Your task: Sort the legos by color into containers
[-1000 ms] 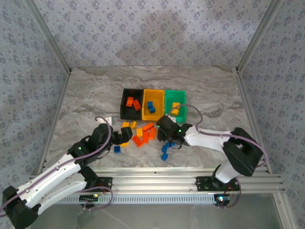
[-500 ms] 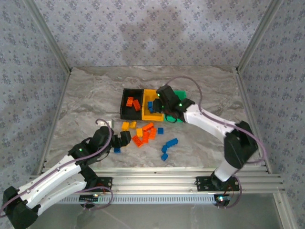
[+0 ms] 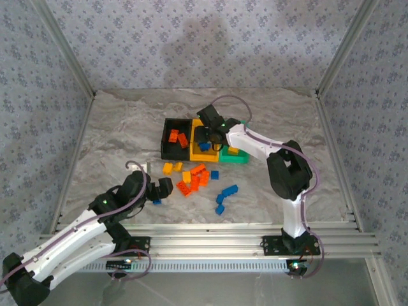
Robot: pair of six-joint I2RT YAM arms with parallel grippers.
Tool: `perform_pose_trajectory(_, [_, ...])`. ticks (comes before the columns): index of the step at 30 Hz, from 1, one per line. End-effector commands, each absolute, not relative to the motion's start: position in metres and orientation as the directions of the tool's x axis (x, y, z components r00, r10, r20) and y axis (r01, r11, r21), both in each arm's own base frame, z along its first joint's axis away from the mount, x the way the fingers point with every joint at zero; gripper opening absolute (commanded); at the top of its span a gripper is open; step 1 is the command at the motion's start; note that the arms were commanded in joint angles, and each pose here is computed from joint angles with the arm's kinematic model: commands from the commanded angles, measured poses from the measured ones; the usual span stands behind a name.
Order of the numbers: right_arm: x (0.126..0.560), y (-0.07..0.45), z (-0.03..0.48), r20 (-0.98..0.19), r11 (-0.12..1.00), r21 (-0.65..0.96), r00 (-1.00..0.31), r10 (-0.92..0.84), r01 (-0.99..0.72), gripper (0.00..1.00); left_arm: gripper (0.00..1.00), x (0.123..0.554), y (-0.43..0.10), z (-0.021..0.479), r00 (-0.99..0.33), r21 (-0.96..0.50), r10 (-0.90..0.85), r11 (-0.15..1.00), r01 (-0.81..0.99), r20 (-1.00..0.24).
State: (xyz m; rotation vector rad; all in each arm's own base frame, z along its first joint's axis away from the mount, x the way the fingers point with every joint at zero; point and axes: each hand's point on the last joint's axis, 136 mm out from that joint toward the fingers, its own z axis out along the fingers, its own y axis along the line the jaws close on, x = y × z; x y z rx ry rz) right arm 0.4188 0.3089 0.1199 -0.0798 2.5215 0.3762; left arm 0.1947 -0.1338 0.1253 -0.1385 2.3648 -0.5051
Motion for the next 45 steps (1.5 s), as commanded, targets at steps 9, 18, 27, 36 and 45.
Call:
perform_pose_trajectory(9, [0.363, 0.297, 0.201, -0.677, 0.907, 0.359, -0.731, 0.088, -0.223, 0.7, 0.99, 0.183, -0.132, 0.11, -0.821, -0.264, -0.099, 0.962, 0.065, -0.562])
perform_pose_trajectory(18, [0.325, 0.26, 0.175, -0.642, 0.909, 0.383, -0.754, 0.137, -0.161, 0.71, 0.79, 0.165, -0.131, 0.051, -0.896, -0.099, -0.003, 0.994, 0.046, -0.444])
perform_pose_trajectory(27, [0.318, 0.249, 0.179, -0.647, 0.904, 0.399, -0.745, 0.161, -0.152, 0.72, 0.62, 0.169, -0.127, 0.026, -0.906, -0.068, -0.004, 0.997, 0.027, -0.423])
perform_pose_trajectory(36, [0.314, 0.243, 0.181, -0.653, 0.905, 0.397, -0.74, 0.162, -0.153, 0.72, 0.48, 0.178, -0.124, 0.021, -0.91, -0.035, -0.015, 0.999, 0.0, -0.415])
perform_pose_trajectory(45, [0.313, 0.236, 0.18, -0.65, 0.902, 0.409, -0.738, 0.181, -0.139, 0.72, 0.25, 0.17, -0.129, 0.044, -0.904, -0.091, -0.033, 0.996, 0.007, -0.426])
